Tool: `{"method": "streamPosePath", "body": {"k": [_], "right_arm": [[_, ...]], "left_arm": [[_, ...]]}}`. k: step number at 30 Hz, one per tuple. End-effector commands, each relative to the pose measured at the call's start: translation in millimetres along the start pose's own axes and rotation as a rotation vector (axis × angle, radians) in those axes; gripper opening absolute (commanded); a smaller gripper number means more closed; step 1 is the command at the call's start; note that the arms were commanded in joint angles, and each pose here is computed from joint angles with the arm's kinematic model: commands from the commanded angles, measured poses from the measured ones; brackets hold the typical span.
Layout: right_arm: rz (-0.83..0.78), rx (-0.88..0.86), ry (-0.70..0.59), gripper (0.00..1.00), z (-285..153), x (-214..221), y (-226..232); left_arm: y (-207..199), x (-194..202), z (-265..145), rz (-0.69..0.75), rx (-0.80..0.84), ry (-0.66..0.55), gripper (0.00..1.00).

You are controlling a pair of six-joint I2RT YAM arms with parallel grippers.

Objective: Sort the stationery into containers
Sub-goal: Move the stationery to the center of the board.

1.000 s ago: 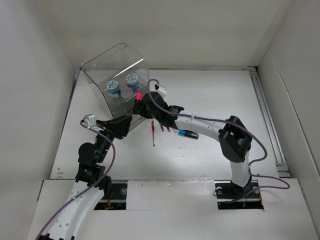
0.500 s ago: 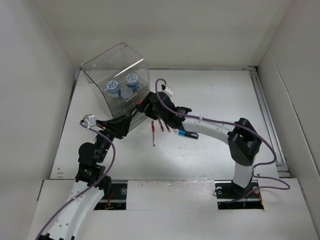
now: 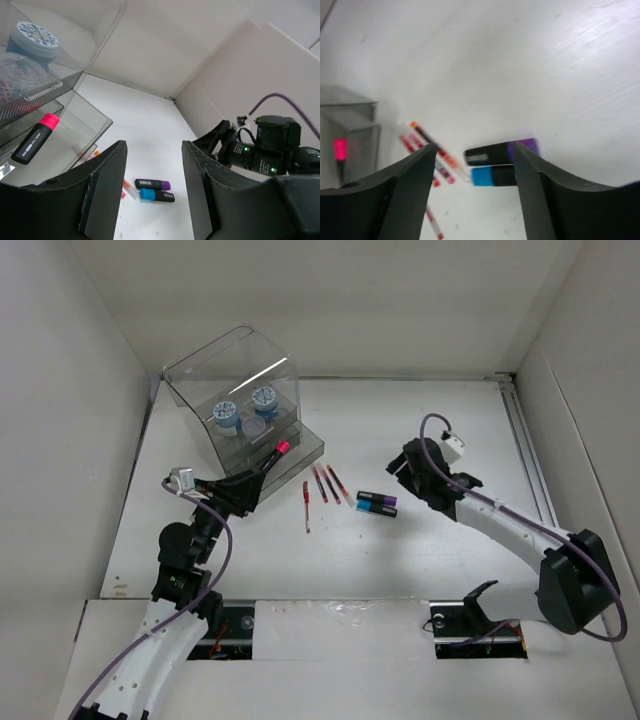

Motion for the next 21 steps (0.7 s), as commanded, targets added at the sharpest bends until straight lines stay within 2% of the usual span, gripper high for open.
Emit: {"method": "streamPosePath", "body": {"k": [1, 6, 7, 8, 10, 15, 16, 17, 18, 20, 21], "right_arm": [[-0.005, 0.011, 0.062, 0.73, -3.6, -7.1, -14.2], [0.013, 0.007, 0.164, 0.74, 9.1, -11.1, -30.1], [0.011, 0.007, 0.176, 0.68, 12.8, -11.5, -33.4], [0.024, -0.015, 0.228, 0.66, 14.2, -10.5, -32.0], [0.046, -0.022, 0.24, 0.61, 20.0, -14.5, -34.6], [0.058, -0.028, 0.264, 0.61, 29.9, -15.0, -33.6], [0.08, -0.033, 0.278, 0.59, 32.2, -15.5, -33.0], [0.08, -0.031, 0.28, 0.55, 33.3, -13.3, -37.4], [0.109, -0.018, 0.283, 0.43, 33.5, -11.7, -39.4], [0.143, 0.019, 0.265, 0.32, 37.2, -12.1, -51.9], [0.172, 0.014, 0.262, 0.22, 36.0, -11.5, -52.6]], "left_arm": [[-7.3, -9.1, 1.6, 0.006, 0.055, -0.052, 0.45], [-4.8, -4.5, 2.1, 0.004, 0.047, -0.036, 0.45], [-4.7, -4.5, 2.1, 0.004, 0.046, -0.036, 0.45], [-5.4, -5.7, 2.3, 0.005, 0.051, -0.044, 0.45], [-5.0, -3.7, 3.0, 0.004, 0.055, -0.03, 0.45], [-5.0, -3.7, 3.1, 0.004, 0.055, -0.03, 0.45], [-5.0, -3.7, 3.1, 0.004, 0.055, -0.03, 0.45], [-5.0, -3.7, 3.1, 0.004, 0.055, -0.03, 0.45], [-5.0, -3.7, 3.1, 0.004, 0.055, -0.03, 0.45], [-5.0, -3.7, 3.1, 0.004, 0.055, -0.03, 0.45], [-5.0, -3.7, 3.1, 0.004, 0.055, -0.03, 0.45]]}}
Point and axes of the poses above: each gripper's point midway between its finger pads, its own z axis out along the fingers, its own y axis along the line the jaws close on, x = y × z, the point moved 10 cm from there along -z, back along the fingers, and after that the axes turned 13 degrees about z, right-handed, at the moved point
